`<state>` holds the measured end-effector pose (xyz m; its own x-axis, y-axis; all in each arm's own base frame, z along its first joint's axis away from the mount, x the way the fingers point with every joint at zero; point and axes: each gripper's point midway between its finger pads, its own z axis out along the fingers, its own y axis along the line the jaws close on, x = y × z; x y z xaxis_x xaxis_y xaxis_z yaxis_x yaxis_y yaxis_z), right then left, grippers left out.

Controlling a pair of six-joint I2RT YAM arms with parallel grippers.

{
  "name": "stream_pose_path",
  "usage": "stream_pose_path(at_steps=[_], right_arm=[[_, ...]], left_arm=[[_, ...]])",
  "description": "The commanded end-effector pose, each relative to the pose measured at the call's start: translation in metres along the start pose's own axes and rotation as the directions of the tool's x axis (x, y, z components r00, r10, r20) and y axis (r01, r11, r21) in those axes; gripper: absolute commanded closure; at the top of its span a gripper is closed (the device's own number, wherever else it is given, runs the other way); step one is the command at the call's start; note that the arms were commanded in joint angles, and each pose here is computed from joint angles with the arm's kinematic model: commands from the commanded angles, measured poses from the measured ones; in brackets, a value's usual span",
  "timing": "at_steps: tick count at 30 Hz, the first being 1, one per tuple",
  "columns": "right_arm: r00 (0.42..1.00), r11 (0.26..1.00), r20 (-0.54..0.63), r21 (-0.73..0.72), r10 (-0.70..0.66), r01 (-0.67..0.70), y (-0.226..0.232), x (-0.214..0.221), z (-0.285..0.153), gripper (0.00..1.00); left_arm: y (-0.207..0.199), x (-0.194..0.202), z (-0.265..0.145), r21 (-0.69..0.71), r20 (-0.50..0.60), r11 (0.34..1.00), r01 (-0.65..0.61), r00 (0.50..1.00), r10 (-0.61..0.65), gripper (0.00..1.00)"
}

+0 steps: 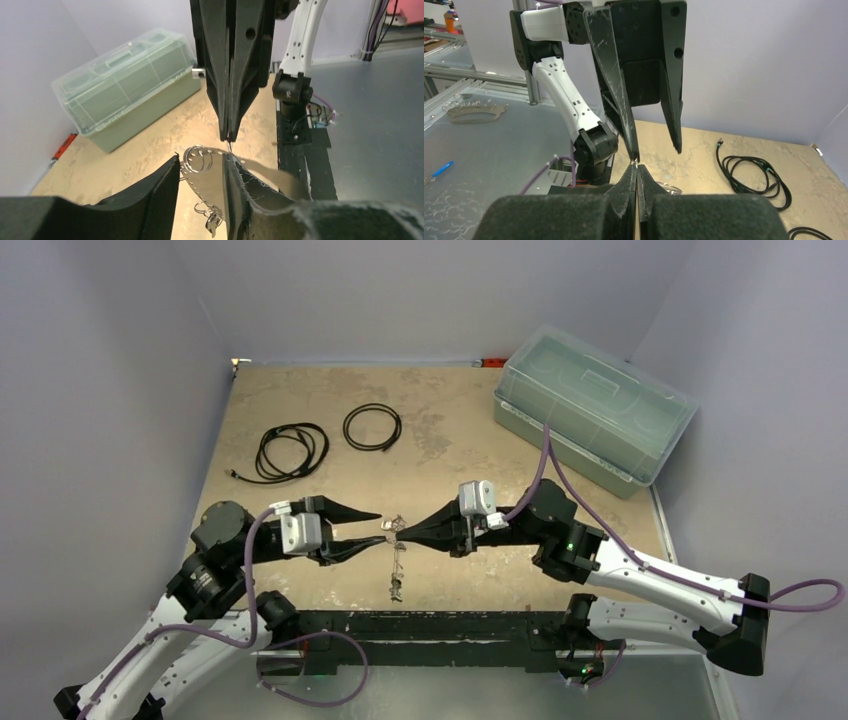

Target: Put the keys on the keyring

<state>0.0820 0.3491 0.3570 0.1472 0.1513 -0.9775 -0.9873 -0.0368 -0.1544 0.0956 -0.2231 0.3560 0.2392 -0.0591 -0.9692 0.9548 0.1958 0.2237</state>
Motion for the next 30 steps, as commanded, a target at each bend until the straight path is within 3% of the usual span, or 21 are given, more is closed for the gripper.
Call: stream_pose_path(at_steps=[1,7,9,12,14,15,17,19,22,25,27,30], right_arm=[[0.993,0.997,0.096,0.029,-0.072,0.069,-0.004,-0.039,-0.002,1.00],[0.994,0.998,0.090,0.031,-0.063,0.061,-0.007,-0.033,0.003,1.00],[0.996,0.994,0.074,0.097,-0.058,0.051,-0.020,-0.027,0.003,1.00],[0.997,0.933,0.080,0.357,0.003,-0.032,-0.063,-0.016,-0.007,1.00],[0.992,0.827,0.084,0.549,0.091,-0.122,-0.095,-0.002,-0.022,1.00],[0.988,0.763,0.068,0.629,0.137,-0.149,-0.108,0.012,-0.030,0.85],[0.975,0.685,0.009,0.710,0.221,-0.162,-0.119,0.038,-0.038,0.73],[0.942,0.596,-0.035,0.782,0.333,-0.182,-0.124,0.065,-0.047,0.54],[0.880,0.437,-0.051,0.880,0.472,-0.183,-0.126,0.112,-0.071,0.20],[0.790,0.317,-0.047,0.929,0.611,-0.190,-0.131,0.157,-0.096,0.10],[0.714,0.279,-0.035,0.933,0.699,-0.228,-0.135,0.188,-0.113,0.10],[0.662,0.270,-0.043,0.931,0.748,-0.244,-0.138,0.215,-0.129,0.11]], left_arm=[[-0.004,0.018,0.002,0.035,-0.061,0.999,-0.005,0.998,0.007,0.63],[-0.003,0.026,0.014,0.061,-0.042,0.998,0.034,0.999,-0.032,0.77],[0.012,0.035,0.015,-0.015,-0.075,0.999,0.032,0.997,-0.033,0.83],[0.054,0.050,0.006,-0.267,-0.130,0.963,0.022,0.990,-0.059,0.71],[0.071,0.057,-0.002,-0.384,-0.123,0.923,0.033,0.989,-0.087,0.58],[0.076,0.062,-0.005,-0.421,-0.121,0.907,0.036,0.988,-0.096,0.51],[0.083,0.072,-0.010,-0.476,-0.129,0.878,0.049,0.984,-0.125,0.34],[0.091,0.082,-0.015,-0.529,-0.143,0.847,0.051,0.978,-0.149,0.21],[0.098,0.089,-0.019,-0.569,-0.163,0.820,0.054,0.971,-0.177,0.18],[0.101,0.098,-0.019,-0.590,-0.176,0.805,0.066,0.962,-0.208,0.17],[0.103,0.104,-0.019,-0.601,-0.195,0.797,0.065,0.955,-0.225,0.16],[0.106,0.108,-0.021,-0.625,-0.198,0.777,0.071,0.949,-0.246,0.16]])
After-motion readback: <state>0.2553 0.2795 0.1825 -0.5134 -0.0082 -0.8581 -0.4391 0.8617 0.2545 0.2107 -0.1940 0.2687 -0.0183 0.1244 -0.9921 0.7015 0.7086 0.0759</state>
